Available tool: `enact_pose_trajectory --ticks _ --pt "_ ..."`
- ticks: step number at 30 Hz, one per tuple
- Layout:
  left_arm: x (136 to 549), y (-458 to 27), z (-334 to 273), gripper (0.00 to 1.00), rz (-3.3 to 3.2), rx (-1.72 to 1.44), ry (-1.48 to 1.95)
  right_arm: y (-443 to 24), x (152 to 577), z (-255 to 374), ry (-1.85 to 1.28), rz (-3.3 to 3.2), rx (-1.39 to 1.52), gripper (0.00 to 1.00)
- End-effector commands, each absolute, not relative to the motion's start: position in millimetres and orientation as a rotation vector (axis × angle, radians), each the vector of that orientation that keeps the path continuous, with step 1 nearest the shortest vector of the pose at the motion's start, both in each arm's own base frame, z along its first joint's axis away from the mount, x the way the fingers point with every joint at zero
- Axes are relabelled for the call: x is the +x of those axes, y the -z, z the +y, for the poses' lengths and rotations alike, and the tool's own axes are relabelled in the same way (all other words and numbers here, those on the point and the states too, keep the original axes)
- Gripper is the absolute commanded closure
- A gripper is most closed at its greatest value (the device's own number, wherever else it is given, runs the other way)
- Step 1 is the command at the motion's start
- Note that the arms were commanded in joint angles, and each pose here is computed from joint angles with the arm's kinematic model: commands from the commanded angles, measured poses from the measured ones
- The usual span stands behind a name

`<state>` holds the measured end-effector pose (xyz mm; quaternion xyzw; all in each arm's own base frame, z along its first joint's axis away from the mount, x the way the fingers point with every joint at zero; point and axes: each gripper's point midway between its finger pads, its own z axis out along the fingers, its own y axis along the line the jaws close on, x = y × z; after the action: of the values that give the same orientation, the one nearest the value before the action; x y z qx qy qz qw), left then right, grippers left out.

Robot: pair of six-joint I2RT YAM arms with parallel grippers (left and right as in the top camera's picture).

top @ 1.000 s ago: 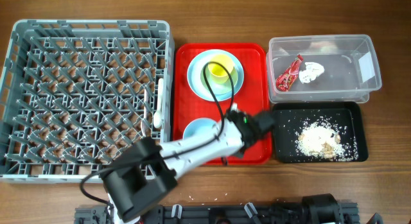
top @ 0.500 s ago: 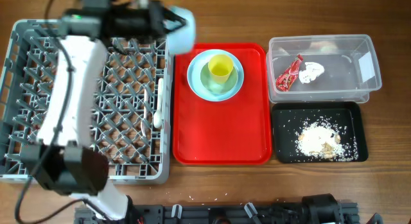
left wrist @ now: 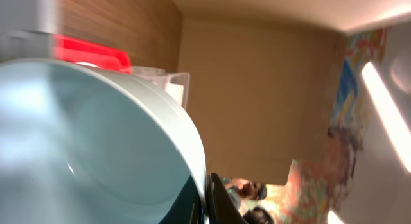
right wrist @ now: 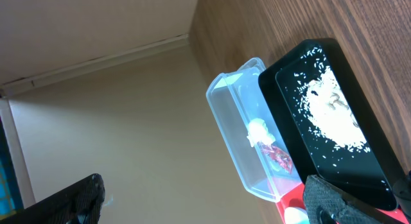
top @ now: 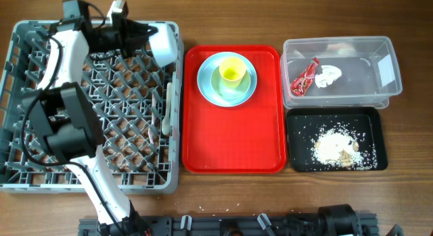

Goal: Sort waste into correct bins and load items into the dishwasher rack
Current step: 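Lift the bowl with the left gripper and carry it into the rack, then set the bowl in the rack's back row and open the left gripper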

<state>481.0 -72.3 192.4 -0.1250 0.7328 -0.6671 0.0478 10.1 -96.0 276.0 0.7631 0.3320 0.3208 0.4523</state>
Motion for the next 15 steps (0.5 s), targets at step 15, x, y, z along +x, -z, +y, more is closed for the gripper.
enact_pose_trajectory --ticks 15 --pt "476 -128 50 0.8 2.435 -0.744 1.408 -276 9 -97 -0.795 0.802 1.885 0.01"
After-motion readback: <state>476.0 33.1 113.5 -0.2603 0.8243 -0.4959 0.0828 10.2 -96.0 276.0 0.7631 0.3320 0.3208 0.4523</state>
